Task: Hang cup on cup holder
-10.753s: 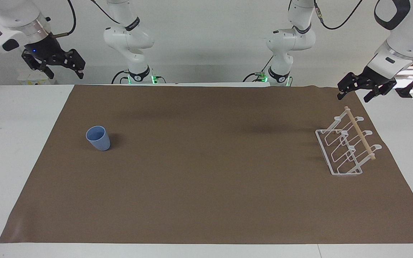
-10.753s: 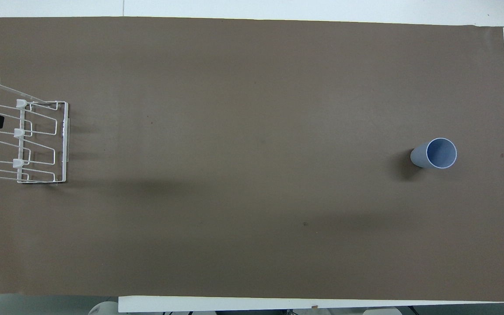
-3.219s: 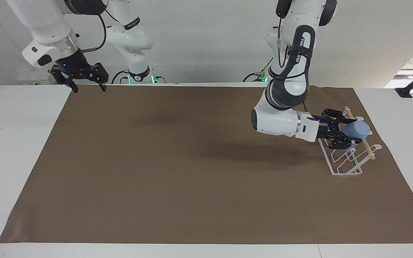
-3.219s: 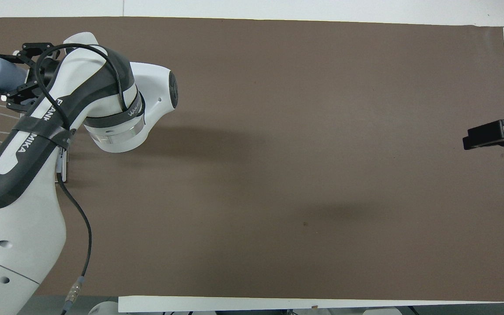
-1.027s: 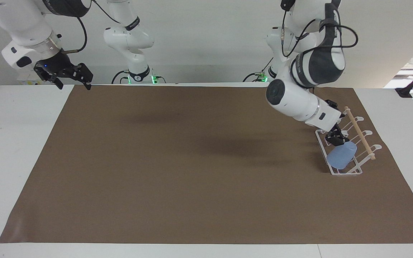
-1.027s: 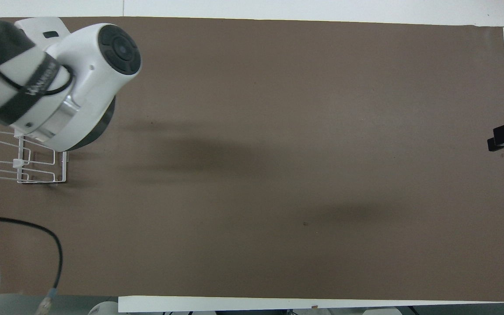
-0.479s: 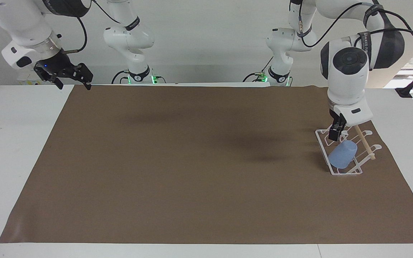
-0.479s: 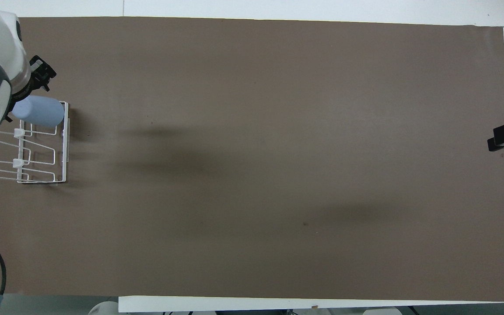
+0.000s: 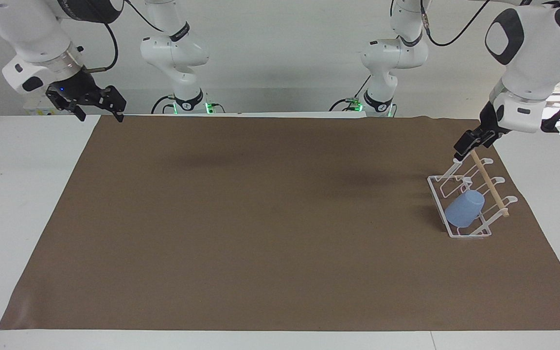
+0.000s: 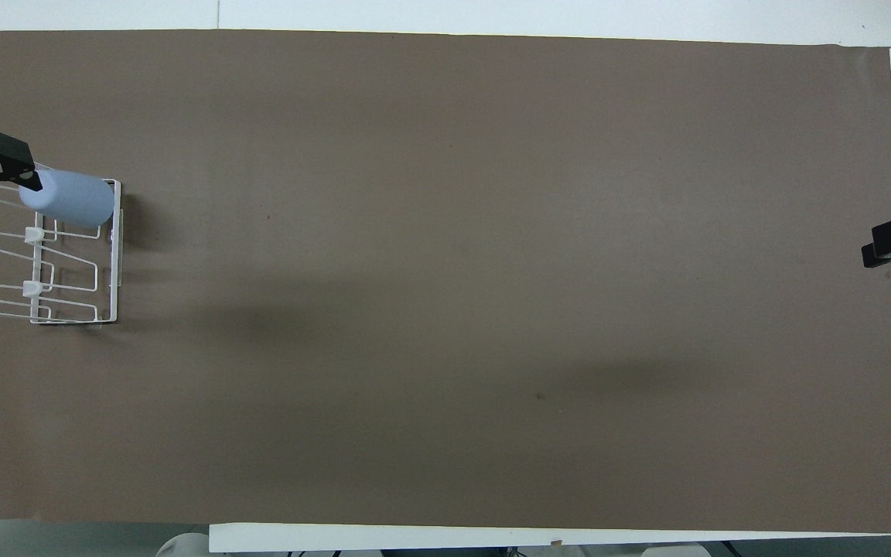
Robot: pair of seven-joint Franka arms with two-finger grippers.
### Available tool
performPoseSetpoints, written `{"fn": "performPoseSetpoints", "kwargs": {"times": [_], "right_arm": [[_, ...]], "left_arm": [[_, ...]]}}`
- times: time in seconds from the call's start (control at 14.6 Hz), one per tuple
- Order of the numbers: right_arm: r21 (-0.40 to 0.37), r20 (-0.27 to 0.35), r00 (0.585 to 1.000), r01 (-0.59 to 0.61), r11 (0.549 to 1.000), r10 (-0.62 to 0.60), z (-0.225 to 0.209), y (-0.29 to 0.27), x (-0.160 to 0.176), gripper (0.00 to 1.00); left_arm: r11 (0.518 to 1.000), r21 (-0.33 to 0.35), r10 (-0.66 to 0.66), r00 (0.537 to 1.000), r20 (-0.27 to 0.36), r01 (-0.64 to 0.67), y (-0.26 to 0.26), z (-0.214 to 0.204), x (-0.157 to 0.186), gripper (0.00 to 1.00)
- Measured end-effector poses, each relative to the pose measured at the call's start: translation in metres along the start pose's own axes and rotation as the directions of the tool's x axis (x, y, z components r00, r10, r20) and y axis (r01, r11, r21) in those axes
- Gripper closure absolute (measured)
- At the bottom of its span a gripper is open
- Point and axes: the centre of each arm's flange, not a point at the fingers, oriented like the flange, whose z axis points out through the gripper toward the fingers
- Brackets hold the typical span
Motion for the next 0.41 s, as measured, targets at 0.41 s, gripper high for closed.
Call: {"fn": "performPoseSetpoints", "kwargs": {"times": [0.41], "right_arm": [[0.0, 0.0, 1.0, 0.0, 1.0, 0.0, 0.0, 0.0, 0.0, 0.0]], "left_arm": [[0.968, -0.007, 0.253, 0.968, -0.004, -0.253, -0.002, -0.031, -0.007, 0.0]]}}
